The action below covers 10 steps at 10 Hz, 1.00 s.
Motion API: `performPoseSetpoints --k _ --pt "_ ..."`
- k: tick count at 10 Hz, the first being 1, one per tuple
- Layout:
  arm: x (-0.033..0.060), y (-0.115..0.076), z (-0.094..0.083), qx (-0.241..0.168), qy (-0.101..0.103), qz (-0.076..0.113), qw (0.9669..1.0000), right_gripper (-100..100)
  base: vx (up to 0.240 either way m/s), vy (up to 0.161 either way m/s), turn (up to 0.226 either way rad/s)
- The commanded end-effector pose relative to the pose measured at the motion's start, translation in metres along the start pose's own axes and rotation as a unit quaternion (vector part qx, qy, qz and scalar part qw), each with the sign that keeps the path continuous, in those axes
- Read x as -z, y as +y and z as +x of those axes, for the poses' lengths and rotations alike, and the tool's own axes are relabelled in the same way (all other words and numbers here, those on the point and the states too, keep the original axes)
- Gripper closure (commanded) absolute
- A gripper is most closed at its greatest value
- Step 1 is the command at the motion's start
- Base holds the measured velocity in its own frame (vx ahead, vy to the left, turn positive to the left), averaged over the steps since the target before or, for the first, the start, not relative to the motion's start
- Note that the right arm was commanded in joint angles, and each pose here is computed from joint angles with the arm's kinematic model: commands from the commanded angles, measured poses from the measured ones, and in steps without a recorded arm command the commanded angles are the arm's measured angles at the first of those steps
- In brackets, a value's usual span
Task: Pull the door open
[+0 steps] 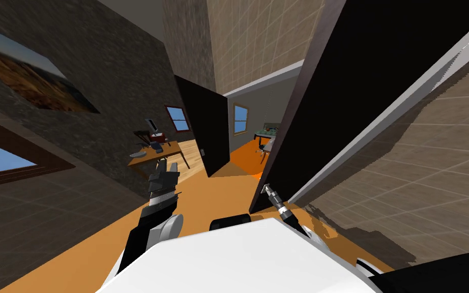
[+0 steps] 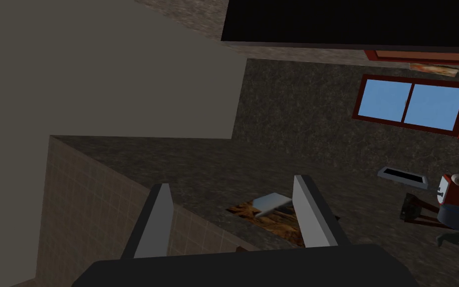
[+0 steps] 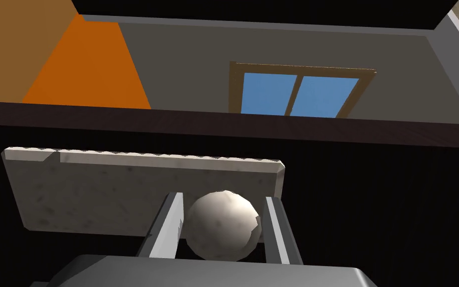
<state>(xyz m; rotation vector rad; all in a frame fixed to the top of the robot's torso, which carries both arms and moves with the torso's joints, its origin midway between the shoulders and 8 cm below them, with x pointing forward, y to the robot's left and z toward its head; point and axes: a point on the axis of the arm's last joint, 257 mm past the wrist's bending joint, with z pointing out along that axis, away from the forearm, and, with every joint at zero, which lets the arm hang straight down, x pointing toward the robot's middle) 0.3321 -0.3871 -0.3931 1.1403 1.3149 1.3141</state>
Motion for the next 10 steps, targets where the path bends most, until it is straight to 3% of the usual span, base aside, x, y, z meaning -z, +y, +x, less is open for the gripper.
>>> performPoseSetpoints --k 1,2,3,4,7,10 --pt "0.0093 0.001 -0.001 0.001 0.006 -0.001 1.0000 100 -0.183 -0.070 0.118" --pt "0.0148 0.002 -0.001 0.001 0.010 -0.001 1.0000 100 -0.191 -0.070 0.136" --pt "0.0095 0.001 0.000 0.000 0.008 -0.001 1.0000 100 -0.085 -0.027 0.027" --pt "0.0206 -0.002 0.000 -0.001 0.010 0.001 0.9999 100 -0.047 -0.015 0.075" --pt "0.0407 -0.004 -0.003 -0.001 0.012 0.000 0.9999 100 -0.061 -0.032 0.099" --pt "0.0673 -0.005 -0.007 -0.001 0.015 -0.001 0.9999 100 -0.076 -0.045 0.119"
